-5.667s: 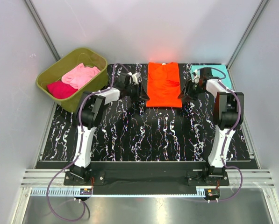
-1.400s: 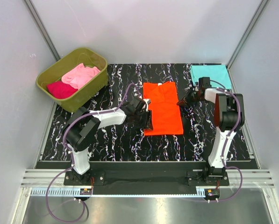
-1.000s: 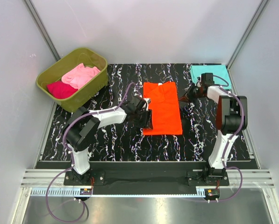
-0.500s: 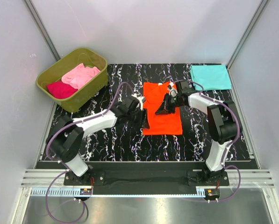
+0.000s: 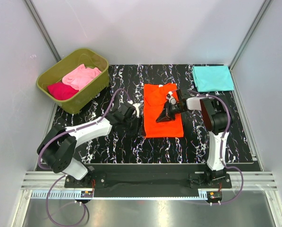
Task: Fold and stack the t-shirts
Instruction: Fold the tshirt
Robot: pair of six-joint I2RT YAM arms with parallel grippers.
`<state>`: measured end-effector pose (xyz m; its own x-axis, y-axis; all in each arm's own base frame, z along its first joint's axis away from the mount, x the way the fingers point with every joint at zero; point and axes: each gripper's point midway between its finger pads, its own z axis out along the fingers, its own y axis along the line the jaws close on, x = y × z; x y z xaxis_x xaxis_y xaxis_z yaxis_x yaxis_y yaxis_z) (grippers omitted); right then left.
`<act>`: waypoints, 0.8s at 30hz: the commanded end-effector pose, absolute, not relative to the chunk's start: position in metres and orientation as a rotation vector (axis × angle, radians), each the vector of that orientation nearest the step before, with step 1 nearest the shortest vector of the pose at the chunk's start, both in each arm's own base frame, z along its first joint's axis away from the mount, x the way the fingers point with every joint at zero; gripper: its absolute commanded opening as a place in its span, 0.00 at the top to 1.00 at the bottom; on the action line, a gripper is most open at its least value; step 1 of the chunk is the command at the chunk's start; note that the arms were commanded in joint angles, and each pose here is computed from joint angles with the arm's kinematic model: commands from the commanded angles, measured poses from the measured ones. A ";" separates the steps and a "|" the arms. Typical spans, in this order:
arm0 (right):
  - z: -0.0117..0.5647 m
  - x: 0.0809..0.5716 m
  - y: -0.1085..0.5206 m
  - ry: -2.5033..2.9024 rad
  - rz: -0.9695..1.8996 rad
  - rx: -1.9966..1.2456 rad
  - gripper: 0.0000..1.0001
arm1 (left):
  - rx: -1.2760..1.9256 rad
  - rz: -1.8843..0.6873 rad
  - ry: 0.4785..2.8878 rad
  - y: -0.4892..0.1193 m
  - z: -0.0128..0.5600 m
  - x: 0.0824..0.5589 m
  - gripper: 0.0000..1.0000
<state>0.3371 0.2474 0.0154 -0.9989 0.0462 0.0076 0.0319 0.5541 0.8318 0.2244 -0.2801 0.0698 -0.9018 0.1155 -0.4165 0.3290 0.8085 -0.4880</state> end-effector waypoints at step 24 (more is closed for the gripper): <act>0.013 0.293 0.221 2.798 1.258 0.116 1.00 | 0.278 -0.860 2.688 -0.287 0.019 0.243 0.68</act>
<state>0.2834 0.2215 0.0148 -0.9953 0.0939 0.0240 0.0792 0.6447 0.7603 0.2370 -0.2847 0.0224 -0.9404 0.0916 -0.3274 0.2634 0.8053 -0.5311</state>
